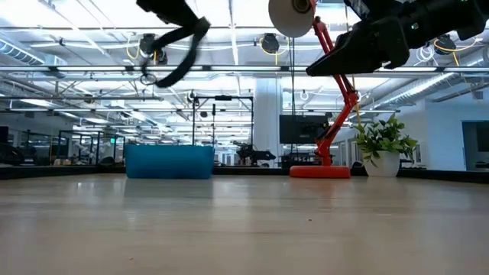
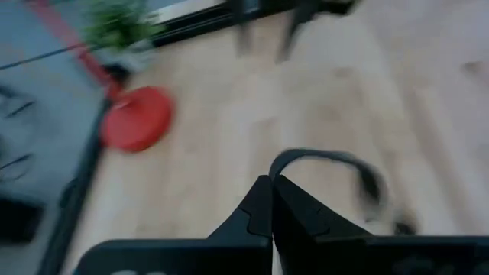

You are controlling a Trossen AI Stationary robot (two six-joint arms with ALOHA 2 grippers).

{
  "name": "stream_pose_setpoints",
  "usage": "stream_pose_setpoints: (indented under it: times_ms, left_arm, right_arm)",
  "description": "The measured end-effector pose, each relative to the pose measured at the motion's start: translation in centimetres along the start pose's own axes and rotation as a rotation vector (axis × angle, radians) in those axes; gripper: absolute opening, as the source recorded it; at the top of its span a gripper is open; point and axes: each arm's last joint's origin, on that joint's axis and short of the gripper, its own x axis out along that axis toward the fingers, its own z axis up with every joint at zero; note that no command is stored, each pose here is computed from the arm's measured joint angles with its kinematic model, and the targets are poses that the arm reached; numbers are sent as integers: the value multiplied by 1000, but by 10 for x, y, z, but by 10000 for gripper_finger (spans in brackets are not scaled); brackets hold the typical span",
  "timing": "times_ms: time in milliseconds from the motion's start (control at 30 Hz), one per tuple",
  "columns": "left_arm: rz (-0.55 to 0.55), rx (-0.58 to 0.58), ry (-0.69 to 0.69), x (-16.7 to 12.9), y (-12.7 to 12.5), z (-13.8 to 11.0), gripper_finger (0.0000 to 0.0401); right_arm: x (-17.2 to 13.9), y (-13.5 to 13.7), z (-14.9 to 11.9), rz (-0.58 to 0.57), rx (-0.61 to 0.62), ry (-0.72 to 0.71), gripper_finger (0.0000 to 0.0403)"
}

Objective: Pick and place rubber bands into bin
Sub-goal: Put the black rubber band into the blue container

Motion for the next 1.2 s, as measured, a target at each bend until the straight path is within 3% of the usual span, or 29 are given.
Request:
stream_pose_setpoints:
  times_ms: [267,433,667,867,1200]
  left_arm:
    - [191,-74,62,-18,52,-13,5]
    - [266,-61,101,-17,82,-21,5]
    - [341,-145,151,-18,122,-38,4]
    - [364,-199,232,-3,149,-56,7]
    - [314,-255,487,53,174,-102,5]
  right_arm:
    - [-3,-4,1,-5,64,-3,173]
    - [-12,-11,4,-13,70,-8,175]
    - [-22,-17,5,-13,71,-1,172]
    - [-24,-20,4,-22,77,7,175]
    - [-23,-21,1,-22,83,35,175]
